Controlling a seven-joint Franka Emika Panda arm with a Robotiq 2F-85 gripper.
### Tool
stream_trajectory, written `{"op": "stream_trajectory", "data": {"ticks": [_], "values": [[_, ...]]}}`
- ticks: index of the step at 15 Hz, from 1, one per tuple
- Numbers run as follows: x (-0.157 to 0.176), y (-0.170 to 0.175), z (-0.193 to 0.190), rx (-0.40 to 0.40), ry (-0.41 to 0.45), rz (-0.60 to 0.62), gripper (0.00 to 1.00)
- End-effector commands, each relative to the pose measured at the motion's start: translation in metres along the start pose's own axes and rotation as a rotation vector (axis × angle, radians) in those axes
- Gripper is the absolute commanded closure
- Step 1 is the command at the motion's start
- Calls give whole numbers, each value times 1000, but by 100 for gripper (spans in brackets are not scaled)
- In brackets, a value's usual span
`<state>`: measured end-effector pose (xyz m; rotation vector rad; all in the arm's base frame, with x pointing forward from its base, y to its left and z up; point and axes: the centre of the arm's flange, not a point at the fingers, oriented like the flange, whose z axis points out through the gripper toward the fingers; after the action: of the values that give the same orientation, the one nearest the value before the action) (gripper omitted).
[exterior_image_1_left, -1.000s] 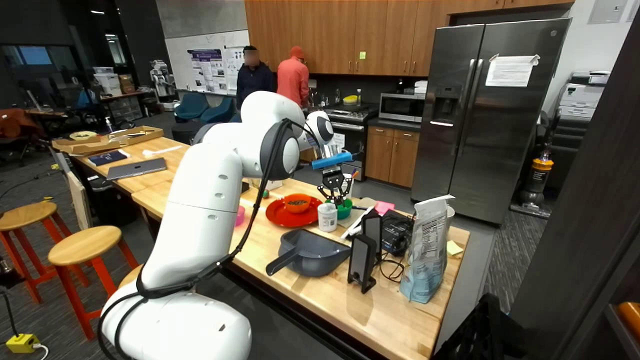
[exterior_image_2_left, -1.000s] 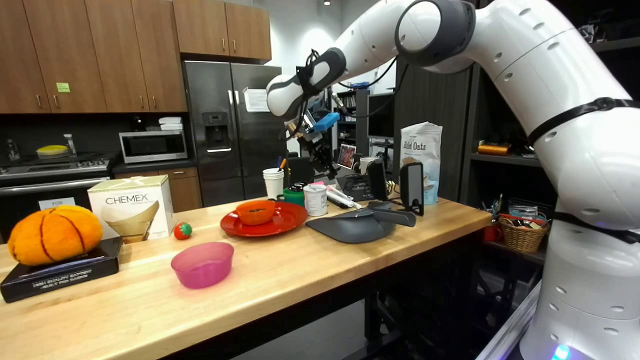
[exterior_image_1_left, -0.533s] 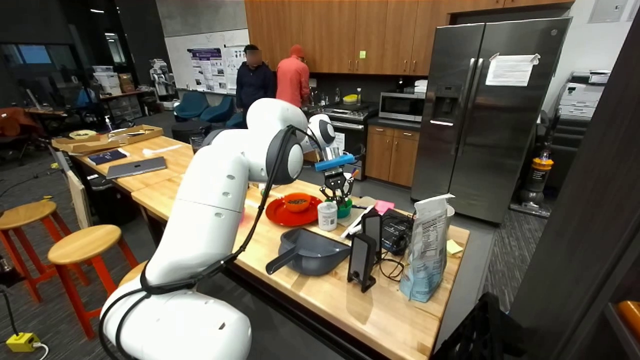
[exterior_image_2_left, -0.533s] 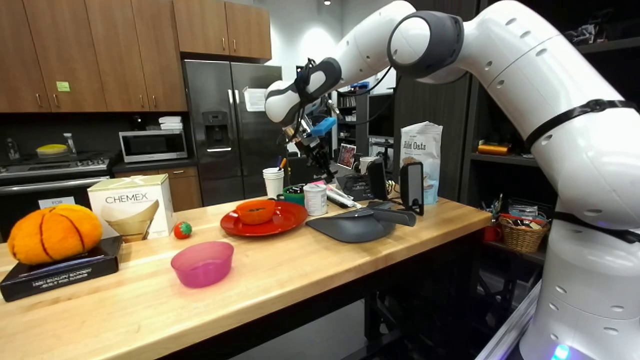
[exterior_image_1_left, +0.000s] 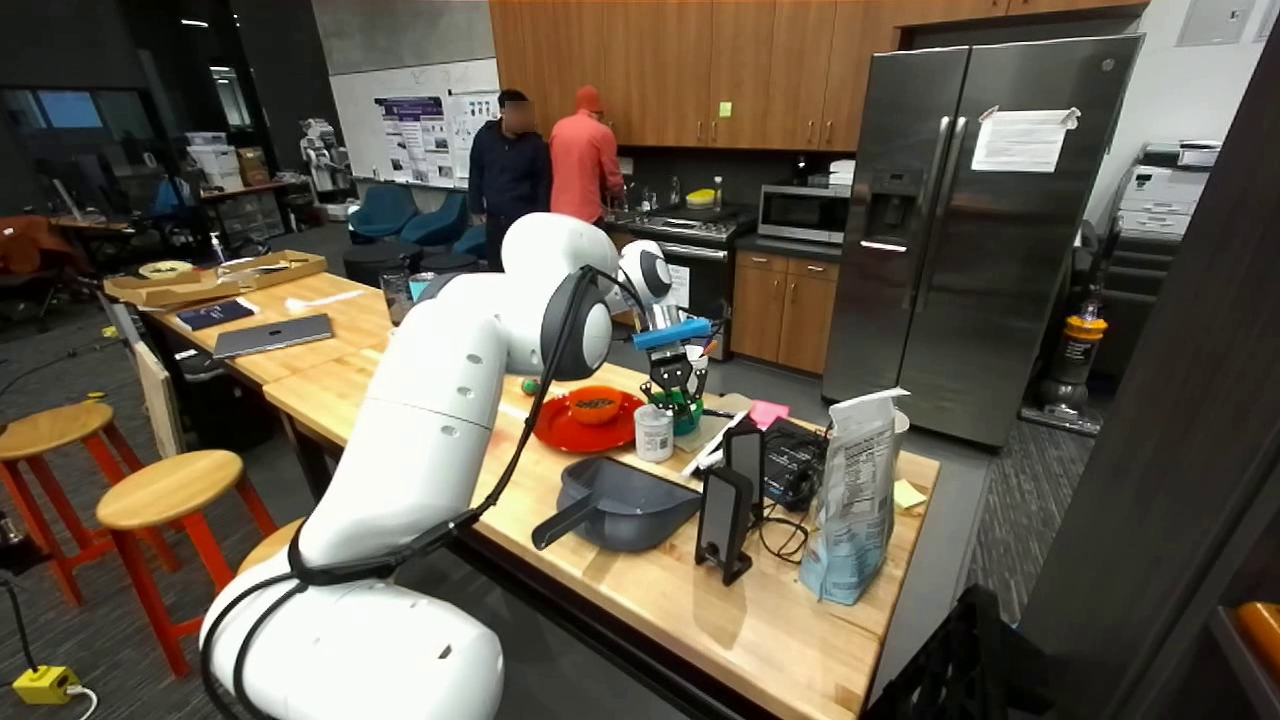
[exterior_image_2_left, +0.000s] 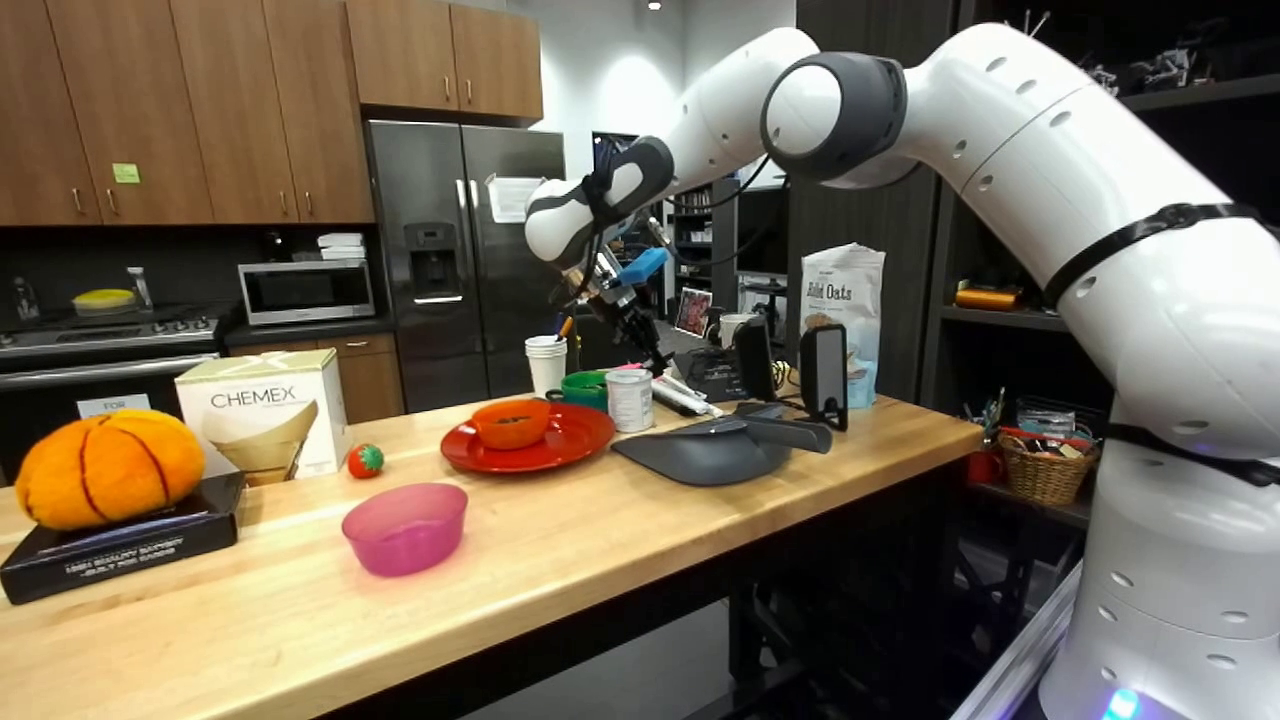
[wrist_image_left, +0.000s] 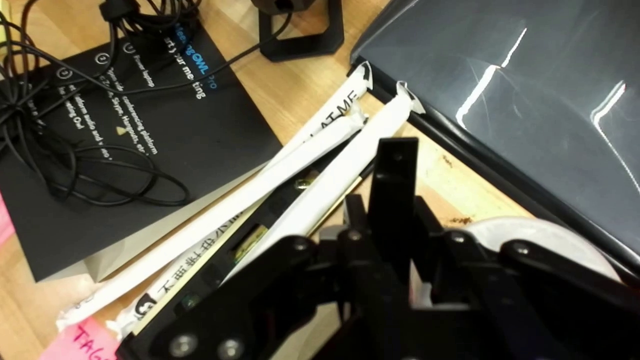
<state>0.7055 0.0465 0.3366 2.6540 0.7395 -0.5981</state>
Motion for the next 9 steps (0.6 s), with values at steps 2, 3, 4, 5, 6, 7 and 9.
{"op": "stream_trajectory", "data": {"ticks": [2,3,4,5,6,7,9], "values": [[6,7,-9,-23,-22,-24,94],[6,7,-9,-24,-21,-25,94],[6,6,-10,-24,-23,-25,94],[6,6,-11,-24,-24,-25,94],[7,6,-11,-26,-23,-25,94],[6,5,-12,-25,-26,-25,94],[7,5,-13,-28,-31,-25,94]]}}
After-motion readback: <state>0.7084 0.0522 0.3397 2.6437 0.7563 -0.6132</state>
